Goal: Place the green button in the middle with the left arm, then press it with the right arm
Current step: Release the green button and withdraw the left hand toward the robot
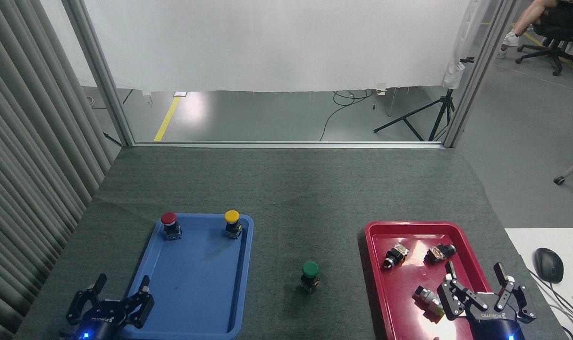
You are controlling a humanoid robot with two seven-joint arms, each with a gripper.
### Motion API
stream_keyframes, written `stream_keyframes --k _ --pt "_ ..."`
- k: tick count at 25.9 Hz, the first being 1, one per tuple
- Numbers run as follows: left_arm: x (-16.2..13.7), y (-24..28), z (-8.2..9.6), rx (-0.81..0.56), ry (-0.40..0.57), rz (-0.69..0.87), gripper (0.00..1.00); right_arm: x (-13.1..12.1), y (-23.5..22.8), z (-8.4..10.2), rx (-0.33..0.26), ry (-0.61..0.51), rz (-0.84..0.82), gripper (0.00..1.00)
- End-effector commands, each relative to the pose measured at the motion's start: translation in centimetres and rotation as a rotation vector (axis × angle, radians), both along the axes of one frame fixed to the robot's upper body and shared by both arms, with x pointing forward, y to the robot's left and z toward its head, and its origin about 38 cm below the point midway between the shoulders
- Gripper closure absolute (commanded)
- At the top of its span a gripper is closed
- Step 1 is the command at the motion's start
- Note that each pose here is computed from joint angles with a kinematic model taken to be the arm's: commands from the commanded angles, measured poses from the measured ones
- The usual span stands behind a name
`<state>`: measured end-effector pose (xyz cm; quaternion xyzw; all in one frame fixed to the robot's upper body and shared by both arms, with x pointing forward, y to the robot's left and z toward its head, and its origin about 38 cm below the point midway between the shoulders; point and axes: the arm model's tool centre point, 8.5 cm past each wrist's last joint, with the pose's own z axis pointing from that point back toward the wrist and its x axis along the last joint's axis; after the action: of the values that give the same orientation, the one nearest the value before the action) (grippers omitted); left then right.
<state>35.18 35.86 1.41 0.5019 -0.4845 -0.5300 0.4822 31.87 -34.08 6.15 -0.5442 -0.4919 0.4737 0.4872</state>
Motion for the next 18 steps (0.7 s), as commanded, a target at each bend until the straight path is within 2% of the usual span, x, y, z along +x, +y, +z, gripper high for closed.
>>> stream_keyframes --k 1,9,13,18 --pt "0.2 0.5 0.3 0.012 0.002 -0.004 0.01 0.0 0.0 0.0 0.0 -0.001 0.0 0.0" --pt "0.8 0.9 1.0 0.01 -0.004 0.003 0.01 0.0 0.1 0.0 0.003 -0.001 -0.001 0.0" --pt "0.1 2.3 1.4 -0.059 0.003 -0.003 0.01 0.0 0.0 0.0 0.002 -0.001 0.0 0.0" --pt "-1.1 3.0 0.7 -0.109 0.023 0.014 0.01 0.0 0.1 0.0 0.003 -0.001 -0.001 0.0"
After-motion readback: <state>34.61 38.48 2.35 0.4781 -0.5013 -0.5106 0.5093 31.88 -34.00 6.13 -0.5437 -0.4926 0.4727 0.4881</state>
